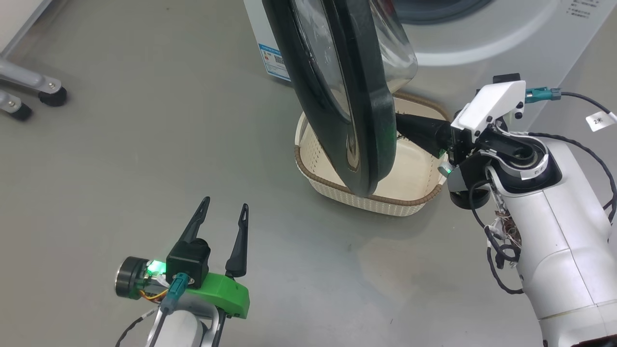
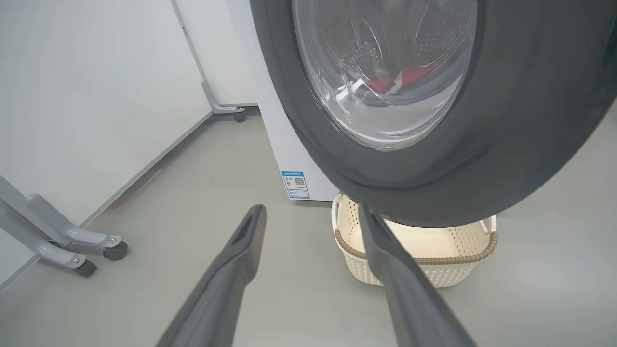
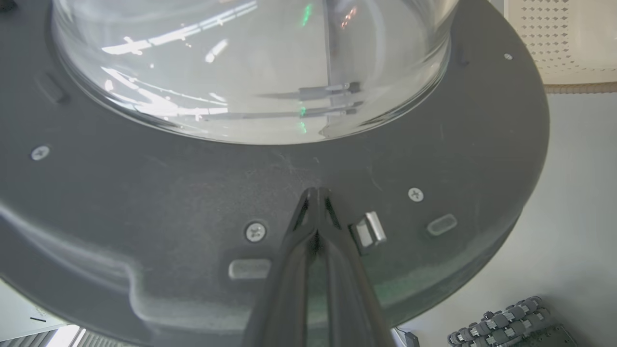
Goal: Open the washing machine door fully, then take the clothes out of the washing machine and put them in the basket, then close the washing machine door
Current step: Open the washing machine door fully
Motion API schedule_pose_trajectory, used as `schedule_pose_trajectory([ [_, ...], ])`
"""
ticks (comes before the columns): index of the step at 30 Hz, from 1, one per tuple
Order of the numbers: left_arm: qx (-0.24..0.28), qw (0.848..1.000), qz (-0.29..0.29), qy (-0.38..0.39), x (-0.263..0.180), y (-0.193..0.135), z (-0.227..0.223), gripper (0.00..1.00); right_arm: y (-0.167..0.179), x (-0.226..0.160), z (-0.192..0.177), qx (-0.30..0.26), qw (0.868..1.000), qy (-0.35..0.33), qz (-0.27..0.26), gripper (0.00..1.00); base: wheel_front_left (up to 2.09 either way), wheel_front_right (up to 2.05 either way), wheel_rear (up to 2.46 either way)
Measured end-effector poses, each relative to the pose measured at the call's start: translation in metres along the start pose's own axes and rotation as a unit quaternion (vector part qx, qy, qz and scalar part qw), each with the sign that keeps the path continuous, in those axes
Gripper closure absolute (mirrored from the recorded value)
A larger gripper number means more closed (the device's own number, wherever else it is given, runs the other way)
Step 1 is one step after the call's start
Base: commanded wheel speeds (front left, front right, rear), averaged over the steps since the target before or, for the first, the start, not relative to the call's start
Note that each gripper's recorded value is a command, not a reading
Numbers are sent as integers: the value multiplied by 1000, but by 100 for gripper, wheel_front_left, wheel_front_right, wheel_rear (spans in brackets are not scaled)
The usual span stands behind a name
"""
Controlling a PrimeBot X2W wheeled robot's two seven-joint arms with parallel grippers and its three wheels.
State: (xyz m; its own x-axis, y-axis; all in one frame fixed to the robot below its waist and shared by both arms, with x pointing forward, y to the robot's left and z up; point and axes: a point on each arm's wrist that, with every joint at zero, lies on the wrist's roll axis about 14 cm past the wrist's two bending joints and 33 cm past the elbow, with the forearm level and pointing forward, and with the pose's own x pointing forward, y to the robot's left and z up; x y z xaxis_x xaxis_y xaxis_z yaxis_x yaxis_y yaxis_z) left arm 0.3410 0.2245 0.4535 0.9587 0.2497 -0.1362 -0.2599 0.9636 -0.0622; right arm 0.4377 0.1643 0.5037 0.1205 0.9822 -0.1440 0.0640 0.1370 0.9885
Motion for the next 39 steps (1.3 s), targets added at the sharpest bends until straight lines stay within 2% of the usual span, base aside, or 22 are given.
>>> schedule_pose_trajectory([
  [14, 0, 1000, 6, -2, -4, 4, 1, 0, 9, 11, -44, -18, 997, 67, 15, 100, 0, 0, 0],
  [25, 0, 1000, 8, -2, -5, 5, 1, 0, 3, 17, -68, -21, 995, 99, 9, 100, 0, 0, 0],
  [39, 0, 1000, 13, 0, -7, 8, 0, 0, 18, 25, -90, -9, 991, 123, 42, 100, 0, 0, 0],
])
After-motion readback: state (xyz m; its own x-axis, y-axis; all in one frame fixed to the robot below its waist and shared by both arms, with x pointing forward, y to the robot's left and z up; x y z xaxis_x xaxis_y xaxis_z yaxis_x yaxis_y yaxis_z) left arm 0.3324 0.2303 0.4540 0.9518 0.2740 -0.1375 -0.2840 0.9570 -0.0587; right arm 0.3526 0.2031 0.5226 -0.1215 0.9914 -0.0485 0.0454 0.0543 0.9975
